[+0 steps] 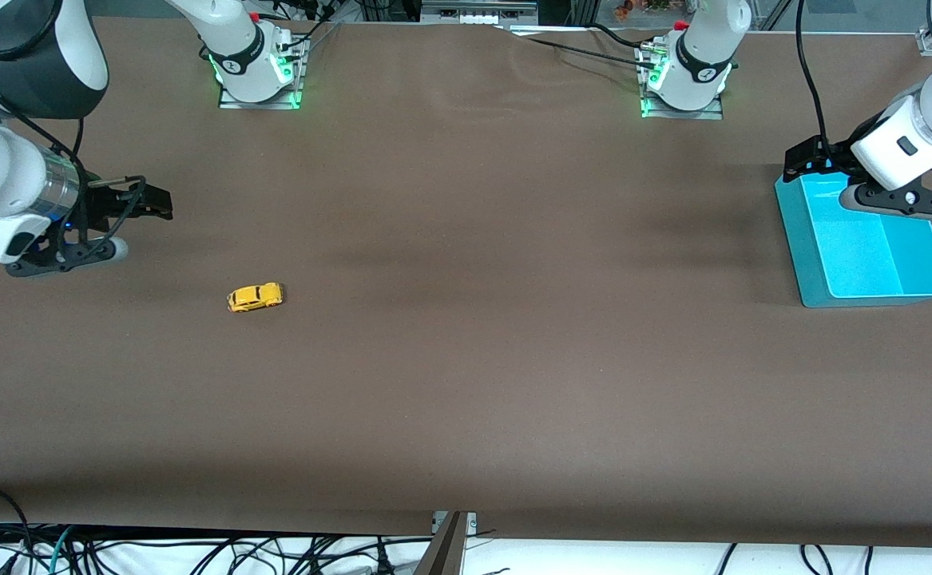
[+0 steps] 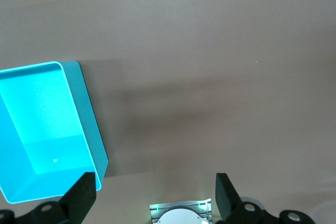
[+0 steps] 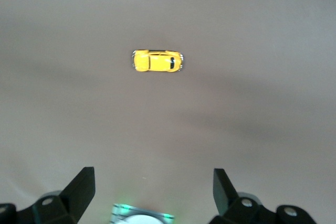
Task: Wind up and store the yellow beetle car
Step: 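Reach the right gripper down toward the yellow beetle car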
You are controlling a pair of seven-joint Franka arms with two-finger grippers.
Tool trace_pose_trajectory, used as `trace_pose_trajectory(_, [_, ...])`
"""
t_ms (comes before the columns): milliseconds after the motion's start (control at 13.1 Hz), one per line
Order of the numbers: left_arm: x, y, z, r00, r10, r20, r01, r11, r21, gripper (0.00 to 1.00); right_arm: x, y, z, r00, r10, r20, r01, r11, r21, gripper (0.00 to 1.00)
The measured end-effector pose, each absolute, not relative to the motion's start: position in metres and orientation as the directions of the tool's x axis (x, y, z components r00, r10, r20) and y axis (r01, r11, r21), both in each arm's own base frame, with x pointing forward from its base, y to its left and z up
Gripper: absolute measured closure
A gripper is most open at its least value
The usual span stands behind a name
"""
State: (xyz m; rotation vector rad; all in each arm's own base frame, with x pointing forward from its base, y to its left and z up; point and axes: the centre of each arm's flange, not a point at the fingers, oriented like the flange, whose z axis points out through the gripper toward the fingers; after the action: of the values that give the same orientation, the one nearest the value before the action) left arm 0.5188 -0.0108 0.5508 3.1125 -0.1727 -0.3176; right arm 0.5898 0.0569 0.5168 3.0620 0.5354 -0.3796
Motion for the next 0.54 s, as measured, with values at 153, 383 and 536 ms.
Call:
trace_pose_trajectory(153, [0.519,-0.011,0.551,0.973,-0.11,-0.201,-0.109,-0.994,0.019,0.0,0.595,0.052,0.503,0.831,0.496,-0.25,0.497,-0.865,-0.066,0.0])
trace_pose_trajectory(383, [0.519,-0.011,0.551,0.973,-0.11,-0.201,-0.109,-0.994,0.019,0.0,0.606,0.051,0.471,0.684,0.695,-0.221,0.689,-0.715,-0.117,0.0])
trace_pose_trajectory(536, [0.519,-0.011,0.551,0.973,-0.11,-0.201,-0.109,-0.994,0.019,0.0,0.61,0.052,0.439,0.57,0.802,-0.177,0.795,-0.593,-0.125,0.0])
